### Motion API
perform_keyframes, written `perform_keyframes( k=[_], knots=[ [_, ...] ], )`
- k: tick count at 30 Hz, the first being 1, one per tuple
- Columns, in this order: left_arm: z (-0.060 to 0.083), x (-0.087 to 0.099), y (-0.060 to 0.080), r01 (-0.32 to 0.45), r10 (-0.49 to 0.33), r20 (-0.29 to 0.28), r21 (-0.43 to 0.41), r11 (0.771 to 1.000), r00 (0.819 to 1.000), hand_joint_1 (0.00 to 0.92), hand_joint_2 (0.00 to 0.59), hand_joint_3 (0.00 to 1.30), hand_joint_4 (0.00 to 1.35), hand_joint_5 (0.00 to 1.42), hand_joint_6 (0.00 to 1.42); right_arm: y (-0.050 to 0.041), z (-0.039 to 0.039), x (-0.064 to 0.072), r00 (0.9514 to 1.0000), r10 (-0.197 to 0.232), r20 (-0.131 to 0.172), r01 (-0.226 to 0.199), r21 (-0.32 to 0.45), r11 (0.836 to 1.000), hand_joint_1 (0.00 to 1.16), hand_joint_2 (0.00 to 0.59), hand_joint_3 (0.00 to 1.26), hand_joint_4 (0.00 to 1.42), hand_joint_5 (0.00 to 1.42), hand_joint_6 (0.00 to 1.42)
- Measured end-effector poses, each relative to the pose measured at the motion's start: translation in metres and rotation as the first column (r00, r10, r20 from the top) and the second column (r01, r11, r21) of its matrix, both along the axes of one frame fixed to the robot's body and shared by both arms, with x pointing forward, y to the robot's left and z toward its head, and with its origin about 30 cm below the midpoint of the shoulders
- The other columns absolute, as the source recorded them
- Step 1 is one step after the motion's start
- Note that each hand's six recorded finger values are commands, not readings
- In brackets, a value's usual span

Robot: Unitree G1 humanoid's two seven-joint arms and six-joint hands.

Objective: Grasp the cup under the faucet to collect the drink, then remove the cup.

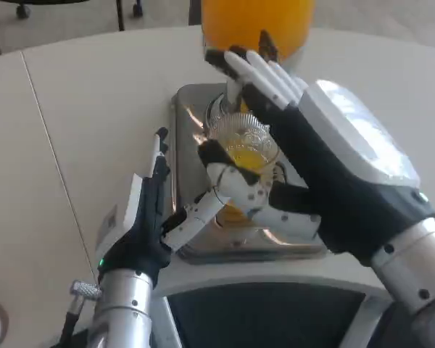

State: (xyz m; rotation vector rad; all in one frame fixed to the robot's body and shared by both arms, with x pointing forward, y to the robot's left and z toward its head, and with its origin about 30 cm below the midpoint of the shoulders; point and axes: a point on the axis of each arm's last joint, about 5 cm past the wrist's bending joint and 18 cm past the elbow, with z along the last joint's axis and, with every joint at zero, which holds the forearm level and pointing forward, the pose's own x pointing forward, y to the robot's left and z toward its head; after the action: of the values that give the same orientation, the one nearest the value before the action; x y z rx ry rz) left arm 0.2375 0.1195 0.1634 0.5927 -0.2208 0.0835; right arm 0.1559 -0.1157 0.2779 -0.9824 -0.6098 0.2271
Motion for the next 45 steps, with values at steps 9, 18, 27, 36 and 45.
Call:
perform_keyframes(
  k=[9,18,27,36,45],
  knots=[
    [0.005,0.003,-0.001,-0.001,0.002,0.036,-0.036,0.999,0.999,0.148,0.044,0.00,0.00,0.16,0.25,-0.0060,-0.0118,-0.019,0.9920,-0.043,-0.119,0.025,-0.145,0.989,0.61,0.438,0.04,0.00,0.00,0.00],
    [0.004,0.004,-0.001,-0.004,0.005,0.033,-0.044,0.999,0.999,0.148,0.044,0.00,0.00,0.16,0.25,-0.0023,-0.0218,-0.035,0.9659,-0.135,-0.221,0.081,-0.237,0.968,0.61,0.444,0.02,0.00,0.00,0.00],
    [0.004,0.004,-0.003,0.003,-0.001,0.035,-0.055,0.998,0.999,0.148,0.044,0.00,0.00,0.16,0.24,-0.0048,-0.0365,-0.048,0.9030,-0.348,-0.252,0.249,-0.355,0.901,0.59,0.464,0.01,0.00,0.00,0.00],
    [0.004,0.004,-0.007,0.010,-0.008,0.037,-0.065,0.998,0.999,0.165,0.039,0.00,0.00,0.16,0.25,-0.0125,-0.0505,-0.056,0.8821,-0.425,-0.204,0.327,-0.383,0.864,0.56,0.472,0.03,0.00,0.00,0.00],
    [0.002,0.009,-0.023,0.054,-0.040,0.120,-0.115,0.992,0.992,0.260,0.034,0.00,0.00,0.16,0.27,-0.0211,-0.0580,-0.061,0.8797,-0.416,-0.230,0.316,-0.371,0.873,0.56,0.475,0.04,0.00,0.00,0.00]
  ],
)
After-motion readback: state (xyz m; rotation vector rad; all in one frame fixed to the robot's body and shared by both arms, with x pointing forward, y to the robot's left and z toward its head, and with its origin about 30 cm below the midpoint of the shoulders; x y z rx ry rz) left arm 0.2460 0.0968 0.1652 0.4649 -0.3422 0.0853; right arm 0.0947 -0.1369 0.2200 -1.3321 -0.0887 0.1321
